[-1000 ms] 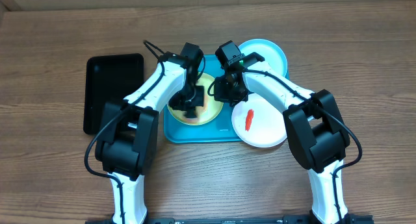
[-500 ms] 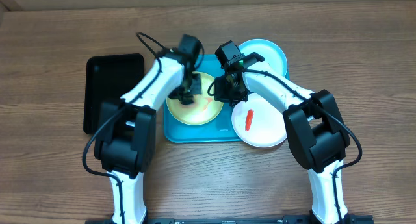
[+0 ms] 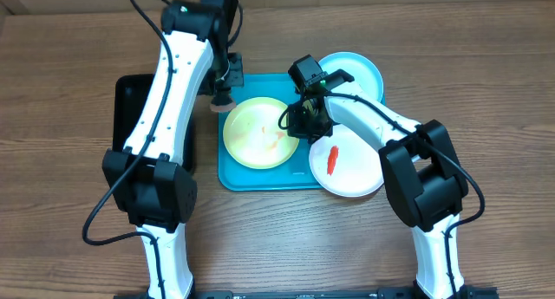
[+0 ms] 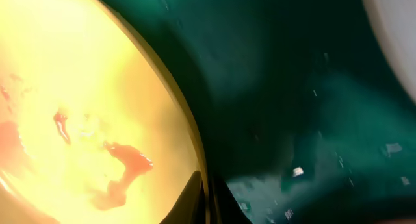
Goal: Clean dirty plates on tray and stack at the side
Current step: 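Lift the sponge away from the plate with the left gripper, then lift the yellow plate with the right gripper and carry it right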
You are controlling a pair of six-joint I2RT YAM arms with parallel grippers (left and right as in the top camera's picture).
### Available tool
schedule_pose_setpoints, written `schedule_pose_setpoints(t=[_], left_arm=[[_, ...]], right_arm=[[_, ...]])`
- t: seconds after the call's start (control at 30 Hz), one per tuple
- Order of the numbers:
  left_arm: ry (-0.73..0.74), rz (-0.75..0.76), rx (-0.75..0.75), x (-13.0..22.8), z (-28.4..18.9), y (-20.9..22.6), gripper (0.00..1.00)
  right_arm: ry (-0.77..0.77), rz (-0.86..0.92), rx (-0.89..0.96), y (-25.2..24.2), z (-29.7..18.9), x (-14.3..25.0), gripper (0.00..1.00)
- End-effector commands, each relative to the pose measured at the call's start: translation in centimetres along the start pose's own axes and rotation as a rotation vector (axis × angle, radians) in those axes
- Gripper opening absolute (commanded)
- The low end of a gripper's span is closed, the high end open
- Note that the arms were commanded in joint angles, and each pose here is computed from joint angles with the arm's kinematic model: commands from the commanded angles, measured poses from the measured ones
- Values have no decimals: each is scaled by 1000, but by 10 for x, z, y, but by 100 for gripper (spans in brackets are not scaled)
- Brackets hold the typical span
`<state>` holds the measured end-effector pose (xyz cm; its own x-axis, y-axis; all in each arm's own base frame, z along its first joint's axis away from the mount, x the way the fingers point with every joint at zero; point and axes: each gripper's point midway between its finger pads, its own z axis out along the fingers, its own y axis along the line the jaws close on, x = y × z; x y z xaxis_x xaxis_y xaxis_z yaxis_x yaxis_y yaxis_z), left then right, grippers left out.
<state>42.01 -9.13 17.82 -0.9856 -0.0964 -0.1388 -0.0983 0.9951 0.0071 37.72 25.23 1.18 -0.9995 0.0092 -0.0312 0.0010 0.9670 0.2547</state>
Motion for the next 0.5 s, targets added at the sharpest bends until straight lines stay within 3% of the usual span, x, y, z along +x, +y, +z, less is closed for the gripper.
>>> schedule_pose_setpoints(t=[0.0,0.2,0.47], left_arm=[[-46,31,35,-5,-28,2,4],[-66,22,58,1,-61,21,4],[-178,-48,72,5,-106,53,4]], right_arm=[[-94,-38,23,1,-40,-5,4],[-314,-83,149,1,-107,-15,4],[-586,-173,536,-8,-157,-14,4]])
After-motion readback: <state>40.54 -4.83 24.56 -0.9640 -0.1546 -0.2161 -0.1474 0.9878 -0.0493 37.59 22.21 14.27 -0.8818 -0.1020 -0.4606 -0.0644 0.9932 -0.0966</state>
